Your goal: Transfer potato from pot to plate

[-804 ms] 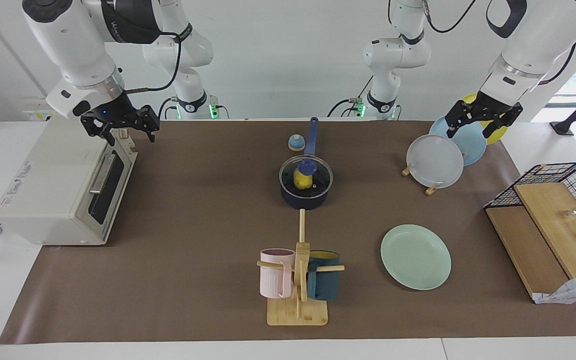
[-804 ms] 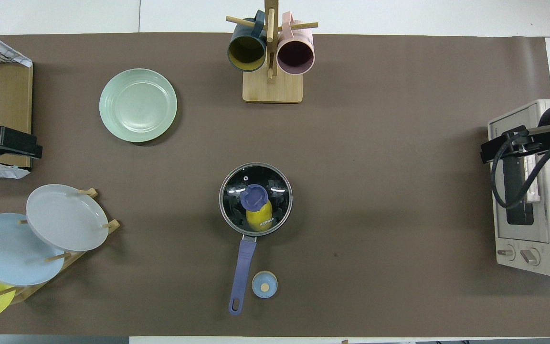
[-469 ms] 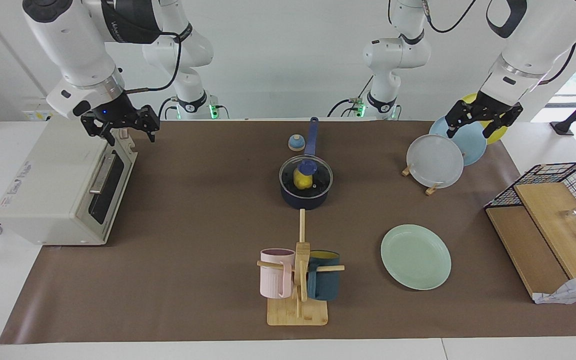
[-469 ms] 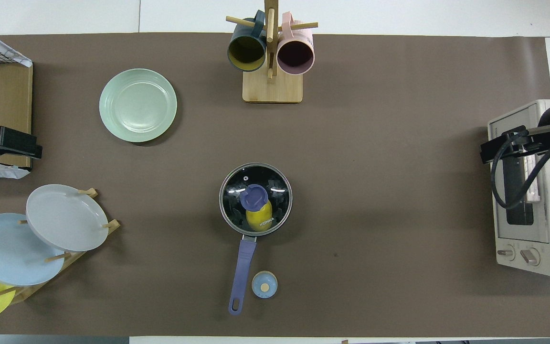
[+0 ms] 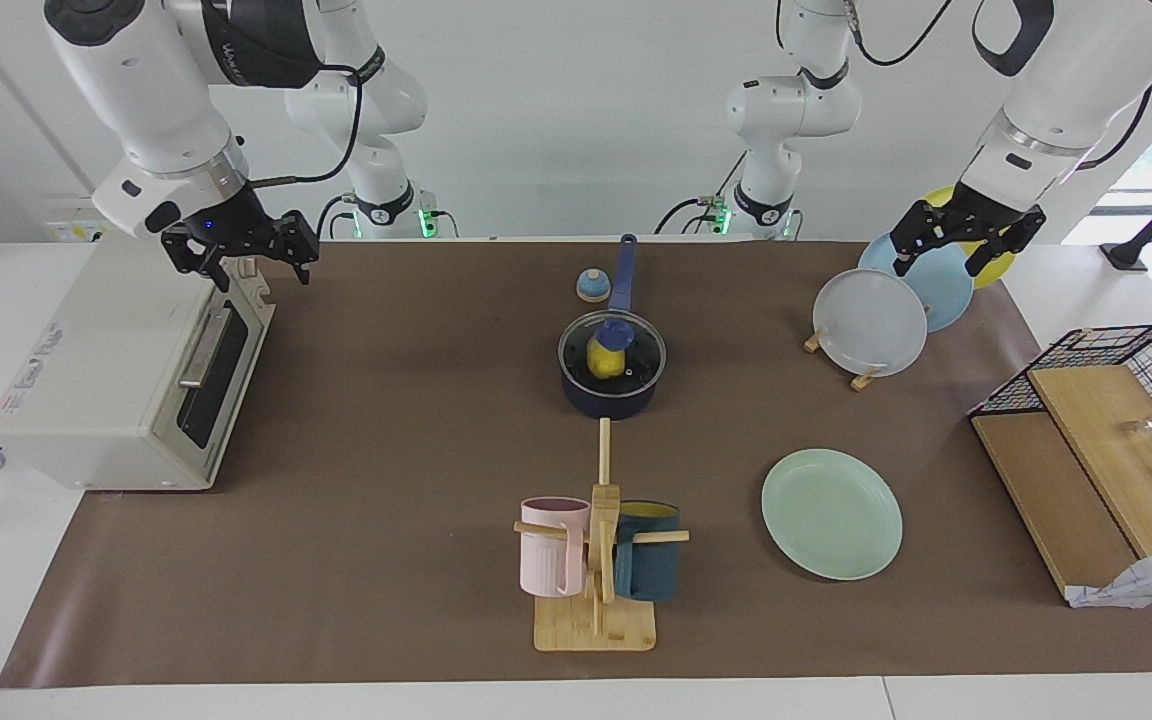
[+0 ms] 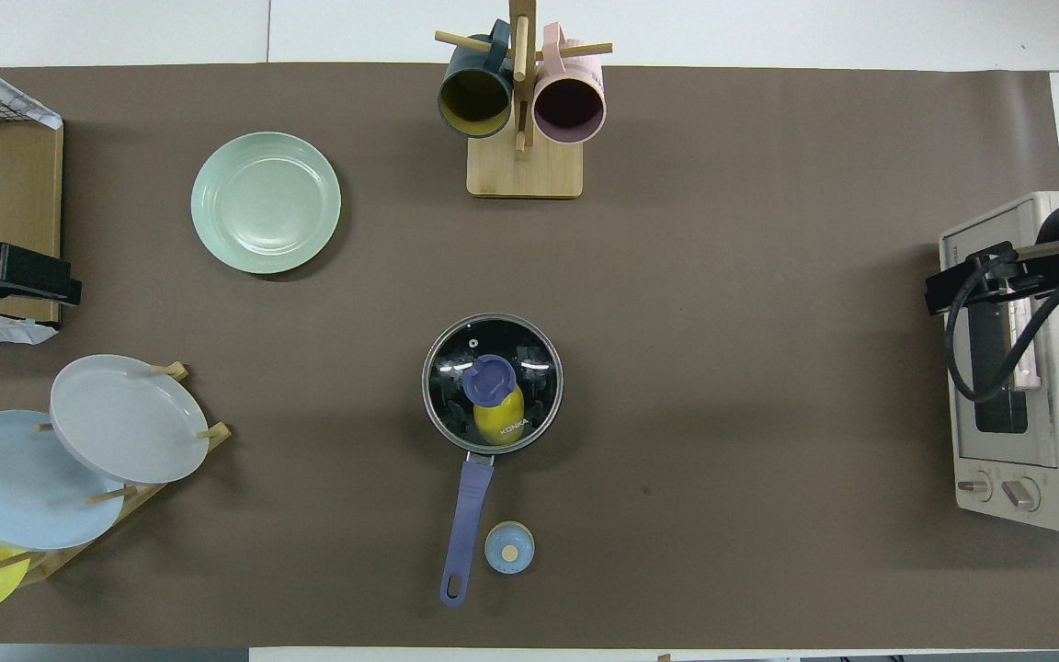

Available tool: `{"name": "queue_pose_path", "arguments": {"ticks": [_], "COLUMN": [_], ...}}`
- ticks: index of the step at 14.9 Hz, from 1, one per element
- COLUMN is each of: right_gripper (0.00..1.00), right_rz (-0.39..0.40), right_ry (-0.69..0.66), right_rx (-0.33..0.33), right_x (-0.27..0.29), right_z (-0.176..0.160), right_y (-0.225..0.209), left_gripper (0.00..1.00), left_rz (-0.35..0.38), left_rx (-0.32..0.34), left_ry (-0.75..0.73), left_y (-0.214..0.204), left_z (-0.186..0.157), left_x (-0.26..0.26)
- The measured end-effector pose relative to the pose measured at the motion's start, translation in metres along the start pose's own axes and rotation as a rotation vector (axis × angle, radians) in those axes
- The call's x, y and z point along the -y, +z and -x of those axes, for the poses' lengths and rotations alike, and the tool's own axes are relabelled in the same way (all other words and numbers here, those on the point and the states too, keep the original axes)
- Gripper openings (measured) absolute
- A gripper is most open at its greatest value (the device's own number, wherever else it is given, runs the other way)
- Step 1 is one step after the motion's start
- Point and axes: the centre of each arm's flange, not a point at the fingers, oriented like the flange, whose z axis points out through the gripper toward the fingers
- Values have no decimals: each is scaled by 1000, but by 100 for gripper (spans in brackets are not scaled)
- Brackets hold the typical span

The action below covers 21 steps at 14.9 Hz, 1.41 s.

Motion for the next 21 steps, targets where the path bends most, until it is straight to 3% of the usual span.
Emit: {"name": "queue_pose_path", "arguments": {"ticks": [4, 8, 13, 15, 21], "right_gripper": [100, 100, 100, 100, 100], "right_rz": [-44, -95, -80, -85, -61], "right_ry": [-6, -76, -101, -57, 2], "right_rx": [-22, -52, -36, -62, -122], "right_x": [8, 69, 203, 263, 427], "right_z": [-2, -15, -44, -55, -36], "right_y": [-3, 1, 28, 40, 113], "left_gripper": [100, 100, 100, 100, 100], "left_rz": [0, 0, 0, 0, 0], "left_rx": [0, 0, 0, 0, 0], "left_ry": [0, 0, 0, 0, 0], "left_y": [0, 0, 0, 0, 0], "left_z": [0, 0, 0, 0, 0], "left_x": [0, 0, 0, 0, 0]}}
